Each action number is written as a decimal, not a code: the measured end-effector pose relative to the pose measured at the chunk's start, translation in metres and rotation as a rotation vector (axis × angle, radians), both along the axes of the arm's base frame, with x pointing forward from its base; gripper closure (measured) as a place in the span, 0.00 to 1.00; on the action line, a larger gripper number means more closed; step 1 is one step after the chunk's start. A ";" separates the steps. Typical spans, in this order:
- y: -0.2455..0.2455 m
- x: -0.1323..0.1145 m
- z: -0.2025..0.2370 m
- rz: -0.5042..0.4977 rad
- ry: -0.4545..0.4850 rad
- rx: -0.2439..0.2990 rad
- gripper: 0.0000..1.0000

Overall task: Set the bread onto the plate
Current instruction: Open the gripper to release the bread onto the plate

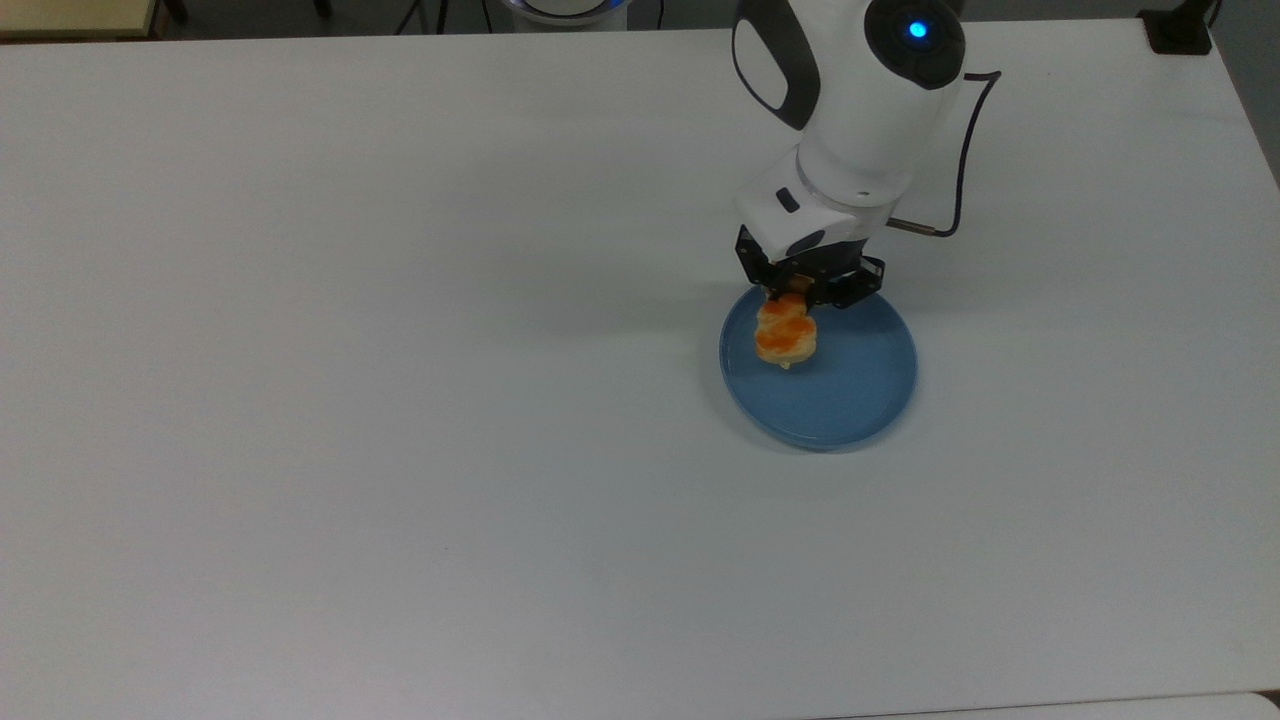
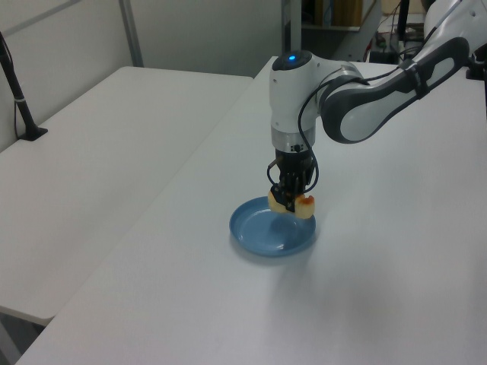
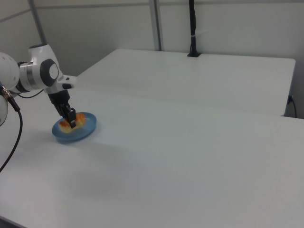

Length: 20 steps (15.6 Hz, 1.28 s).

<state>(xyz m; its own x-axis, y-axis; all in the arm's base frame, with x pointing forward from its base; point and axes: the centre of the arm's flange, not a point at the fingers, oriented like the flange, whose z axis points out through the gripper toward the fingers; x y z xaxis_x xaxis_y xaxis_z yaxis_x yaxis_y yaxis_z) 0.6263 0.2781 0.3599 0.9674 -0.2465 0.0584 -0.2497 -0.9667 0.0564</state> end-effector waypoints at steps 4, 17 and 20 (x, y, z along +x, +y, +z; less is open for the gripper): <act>0.019 -0.004 -0.003 0.032 -0.028 -0.004 0.69; 0.027 0.012 -0.027 0.057 -0.049 -0.035 0.00; 0.019 0.019 -0.006 0.029 -0.080 -0.024 0.00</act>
